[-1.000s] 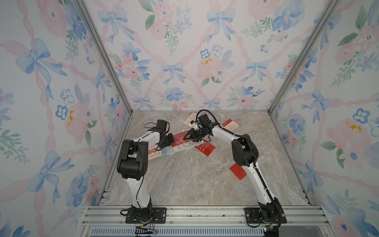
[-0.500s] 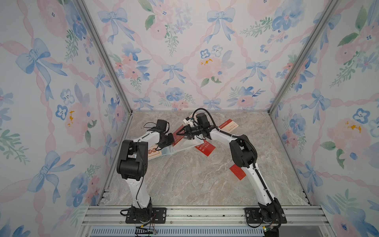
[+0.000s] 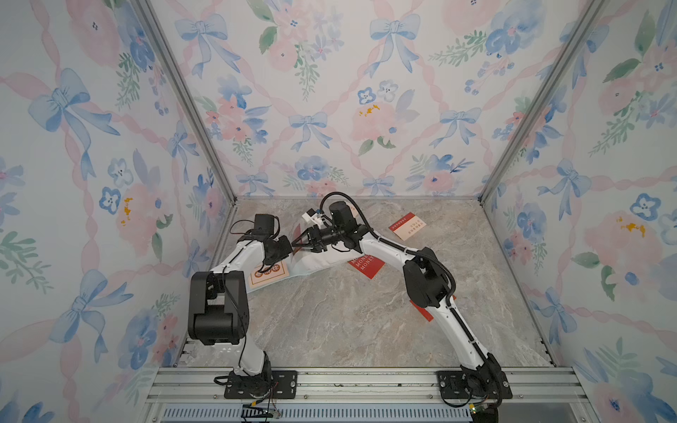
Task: Place the photos into the photo albums
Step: Turn the page of the photo album at the center of the board.
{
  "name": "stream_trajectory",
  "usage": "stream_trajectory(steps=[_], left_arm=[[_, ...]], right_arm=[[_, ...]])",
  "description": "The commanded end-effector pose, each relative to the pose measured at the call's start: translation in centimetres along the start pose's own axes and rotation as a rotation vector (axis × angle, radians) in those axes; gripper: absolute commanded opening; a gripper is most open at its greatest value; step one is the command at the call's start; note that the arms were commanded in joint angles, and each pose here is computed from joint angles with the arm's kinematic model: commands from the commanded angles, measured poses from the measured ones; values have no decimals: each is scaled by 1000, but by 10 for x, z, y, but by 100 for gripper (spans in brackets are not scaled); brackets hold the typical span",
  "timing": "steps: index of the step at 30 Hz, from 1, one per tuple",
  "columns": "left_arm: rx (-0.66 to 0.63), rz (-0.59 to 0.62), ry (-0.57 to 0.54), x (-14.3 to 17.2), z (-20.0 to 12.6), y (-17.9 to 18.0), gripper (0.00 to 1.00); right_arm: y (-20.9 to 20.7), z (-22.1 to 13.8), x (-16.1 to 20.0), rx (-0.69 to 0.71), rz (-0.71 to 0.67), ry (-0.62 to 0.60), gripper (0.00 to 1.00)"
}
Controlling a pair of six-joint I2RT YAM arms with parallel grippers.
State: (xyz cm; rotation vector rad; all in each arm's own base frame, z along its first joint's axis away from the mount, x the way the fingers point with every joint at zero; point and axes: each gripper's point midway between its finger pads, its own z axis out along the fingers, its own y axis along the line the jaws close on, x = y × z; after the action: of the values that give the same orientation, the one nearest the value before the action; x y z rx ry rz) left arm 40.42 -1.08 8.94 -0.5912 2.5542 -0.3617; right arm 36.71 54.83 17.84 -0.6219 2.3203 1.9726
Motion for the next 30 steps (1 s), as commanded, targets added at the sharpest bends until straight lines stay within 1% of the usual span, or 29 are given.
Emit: stream_trajectory(steps=[1,6,11,13,16,19,23,25,30], left_arm=[[-8,-1,11,8,-9,18,8],[-32,-38,10,16,-17,46,8],[-74,-106,-33,15,-37,83,7],[-108,-152,-75,10,-51,104,6],[-176,-204,-178,-2,-80,134,5],[-192,-227,-247,-13,-105,148,4],[-160,-224,-272,-20,-116,144,4],[-117,-211,-258,-19,-112,134,3],[-77,-147,-212,-17,-97,104,3]], right_arm=[[0,18,9,17,-25,40,42],[-4,40,16,40,-37,63,43],[-14,56,25,39,-10,82,44],[-16,59,28,40,-4,88,44],[-13,58,29,42,-12,91,44],[-10,52,27,55,-25,85,44],[-7,42,23,66,-33,74,44],[-7,32,20,84,-45,63,44],[-14,-6,12,191,-80,26,44]])
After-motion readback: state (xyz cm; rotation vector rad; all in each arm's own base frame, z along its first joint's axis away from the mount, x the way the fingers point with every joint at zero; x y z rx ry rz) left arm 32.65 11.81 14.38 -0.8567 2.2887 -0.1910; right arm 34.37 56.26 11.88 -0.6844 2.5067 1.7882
